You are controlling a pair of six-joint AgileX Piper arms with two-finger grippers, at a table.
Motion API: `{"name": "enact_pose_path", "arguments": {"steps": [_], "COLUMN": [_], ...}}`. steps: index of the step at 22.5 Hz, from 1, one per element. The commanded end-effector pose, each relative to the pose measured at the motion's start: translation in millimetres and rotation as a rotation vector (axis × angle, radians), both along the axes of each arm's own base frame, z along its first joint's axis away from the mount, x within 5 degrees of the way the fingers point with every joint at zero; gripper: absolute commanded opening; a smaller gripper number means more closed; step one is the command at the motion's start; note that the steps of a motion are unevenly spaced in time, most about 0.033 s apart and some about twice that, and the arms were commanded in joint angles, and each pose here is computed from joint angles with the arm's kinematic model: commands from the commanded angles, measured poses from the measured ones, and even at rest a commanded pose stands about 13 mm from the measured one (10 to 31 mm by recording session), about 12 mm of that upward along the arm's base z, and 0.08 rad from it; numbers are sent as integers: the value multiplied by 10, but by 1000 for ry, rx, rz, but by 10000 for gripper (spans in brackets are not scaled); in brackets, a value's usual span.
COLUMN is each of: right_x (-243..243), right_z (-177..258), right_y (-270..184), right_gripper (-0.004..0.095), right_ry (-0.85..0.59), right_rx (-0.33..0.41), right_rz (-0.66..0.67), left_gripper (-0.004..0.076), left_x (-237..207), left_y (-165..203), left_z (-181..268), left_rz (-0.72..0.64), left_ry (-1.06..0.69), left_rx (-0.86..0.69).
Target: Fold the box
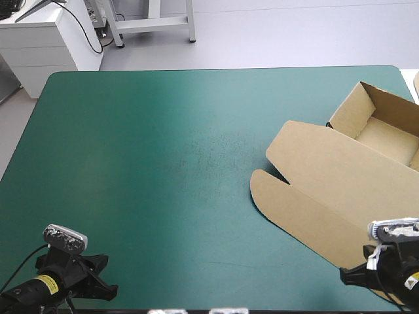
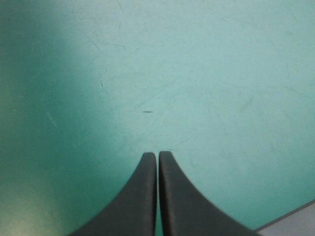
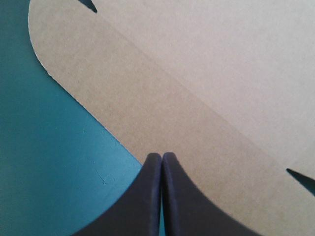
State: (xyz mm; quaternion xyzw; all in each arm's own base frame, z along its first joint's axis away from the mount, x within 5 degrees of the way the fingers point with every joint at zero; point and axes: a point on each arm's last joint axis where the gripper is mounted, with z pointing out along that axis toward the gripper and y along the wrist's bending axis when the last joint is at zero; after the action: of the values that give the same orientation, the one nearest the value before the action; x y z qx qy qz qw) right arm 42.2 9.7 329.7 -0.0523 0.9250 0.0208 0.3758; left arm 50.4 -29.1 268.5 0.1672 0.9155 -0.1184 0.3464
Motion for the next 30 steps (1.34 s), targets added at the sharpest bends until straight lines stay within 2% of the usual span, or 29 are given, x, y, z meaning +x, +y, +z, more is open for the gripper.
{"name": "enact_pose_path", "arguments": {"steps": [1,5,7,9,12,30], "right_x": [-49,-129,-157,-168,-191,-182], "right_z": [-180,-449,-424,-415,-447,-450], "right_y": [15,26,25,22,29,27], "right_gripper": [-20,-19,-21,-21,-20,-21], "right_ry": [-78,-120,-202,-222,-178,-186], "right_rx": [3,5,-4,-9,-6,-8], "right_rz": [2,-4,-12,-15,-7,-8], "left_gripper": [-8,-8,-8,-8,-8,-8], "left_x": [39,39,37,37,37,37], "left_y": [-19,-19,-19,-19,-19,-19], "left_z": [94,94,92,92,92,92], "left_rz": [2,2,1,-2,-2,2], "left_ry": [-50,-50,-48,-49,-49,-48], "left_rx": [-29,-29,-28,-26,-26,-28]}}
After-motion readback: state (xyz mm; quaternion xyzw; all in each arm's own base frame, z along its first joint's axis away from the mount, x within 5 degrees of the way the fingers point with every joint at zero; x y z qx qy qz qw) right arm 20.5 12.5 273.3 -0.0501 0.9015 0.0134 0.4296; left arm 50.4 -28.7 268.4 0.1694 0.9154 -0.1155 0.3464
